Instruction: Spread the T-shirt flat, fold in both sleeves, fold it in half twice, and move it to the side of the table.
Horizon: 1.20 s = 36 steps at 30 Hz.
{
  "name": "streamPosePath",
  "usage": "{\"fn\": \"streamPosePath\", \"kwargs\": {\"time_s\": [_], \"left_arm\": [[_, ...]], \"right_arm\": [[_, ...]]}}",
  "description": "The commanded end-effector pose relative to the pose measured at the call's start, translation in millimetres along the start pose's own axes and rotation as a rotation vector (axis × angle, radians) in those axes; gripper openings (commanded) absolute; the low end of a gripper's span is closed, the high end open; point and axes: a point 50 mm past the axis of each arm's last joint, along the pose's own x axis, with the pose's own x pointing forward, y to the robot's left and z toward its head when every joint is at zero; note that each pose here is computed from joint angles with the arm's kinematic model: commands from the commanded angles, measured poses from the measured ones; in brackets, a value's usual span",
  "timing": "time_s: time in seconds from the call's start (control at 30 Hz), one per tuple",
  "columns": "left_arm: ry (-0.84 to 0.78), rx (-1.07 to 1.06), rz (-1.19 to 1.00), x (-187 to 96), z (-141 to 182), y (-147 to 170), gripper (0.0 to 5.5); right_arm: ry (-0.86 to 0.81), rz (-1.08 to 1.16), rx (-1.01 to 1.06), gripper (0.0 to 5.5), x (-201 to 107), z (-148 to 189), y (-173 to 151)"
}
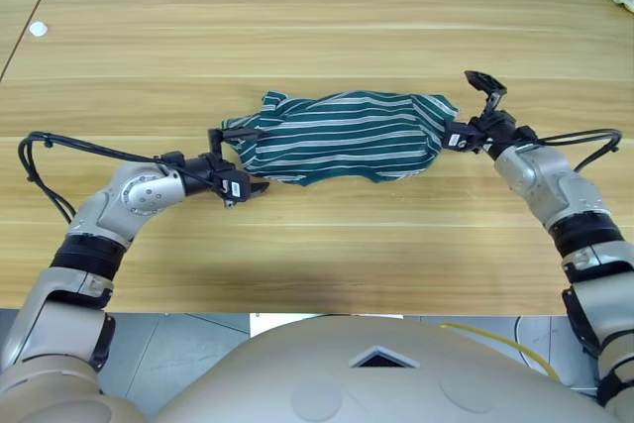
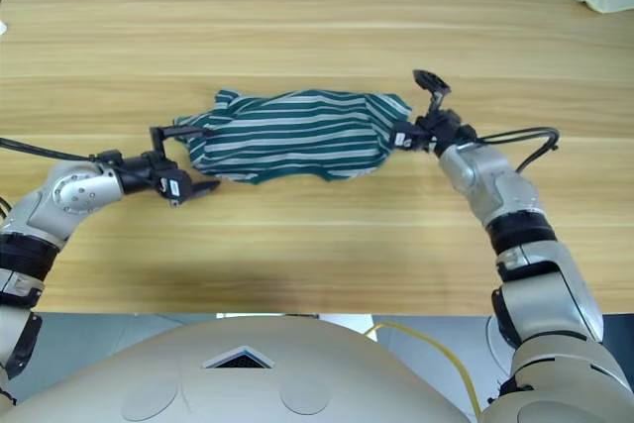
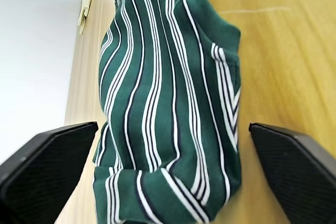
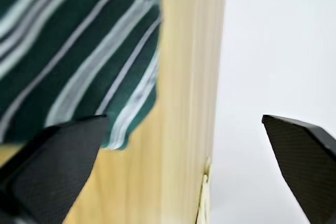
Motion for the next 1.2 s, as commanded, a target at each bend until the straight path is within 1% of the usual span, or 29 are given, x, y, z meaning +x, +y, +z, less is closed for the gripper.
{"fn": "streamPosePath", "kwargs": {"time_s": [0.03,0.13,0.2,0.27,0.3,0.4,0.57,0.7,0.8,0.87,0.9,1.0,1.07,1.13,1.2], "left_arm": [[0.045,-0.103,-0.229,2,-6,-50,5.38],[0.008,-0.122,-0.163,-1,-3,-39,5.38],[-0.004,-0.117,-0.126,-4,-2,-32,5.38],[-0.026,-0.121,-0.115,-8,1,-29,5.38],[-0.033,-0.122,-0.122,-10,3,-29,5.38],[-0.015,-0.092,-0.174,-15,3,-35,5.38],[0.055,-0.037,-0.290,-23,-2,-49,5.38],[0.120,0.030,-0.319,-25,-7,-50,5.38],[0.132,0.070,-0.344,-25,-9,-50,4.90],[0.133,0.083,-0.365,-25,-9,-52,4.60],[0.142,0.088,-0.374,-25,-10,-54,4.34],[0.192,0.114,-0.393,-24,-19,-56,3.91],[0.189,0.118,-0.399,-23,-19,-59,3.60],[0.178,0.124,-0.402,-20,-19,-60,3.21],[0.172,0.127,-0.405,-17,-19,-62,2.94]], "right_arm": [[-0.046,-0.194,0.091,5.40,-6,4,-35],[-0.096,-0.419,0.196,5.40,-15,7,-74],[-0.170,-0.493,0.291,5.40,-24,14,-91],[-0.264,-0.347,0.334,5.40,-29,29,-78],[-0.309,-0.202,0.322,5.40,-32,38,-60],[-0.393,0.143,0.274,5.40,-46,55,-19],[-0.388,0.552,0.178,5.40,-74,53,27],[-0.346,0.691,0.145,5.40,-83,47,46],[-0.296,0.734,0.132,5.40,-84,41,56],[-0.277,0.751,0.121,5.40,-83,39,59],[-0.271,0.754,0.116,5.40,-83,38,60],[-0.231,0.762,0.100,5.40,-78,34,64],[-0.205,0.768,0.086,5.40,-77,30,67],[-0.201,0.775,0.079,5.03,-76,30,70],[-0.205,0.787,0.071,4.73,-74,32,74]]}}
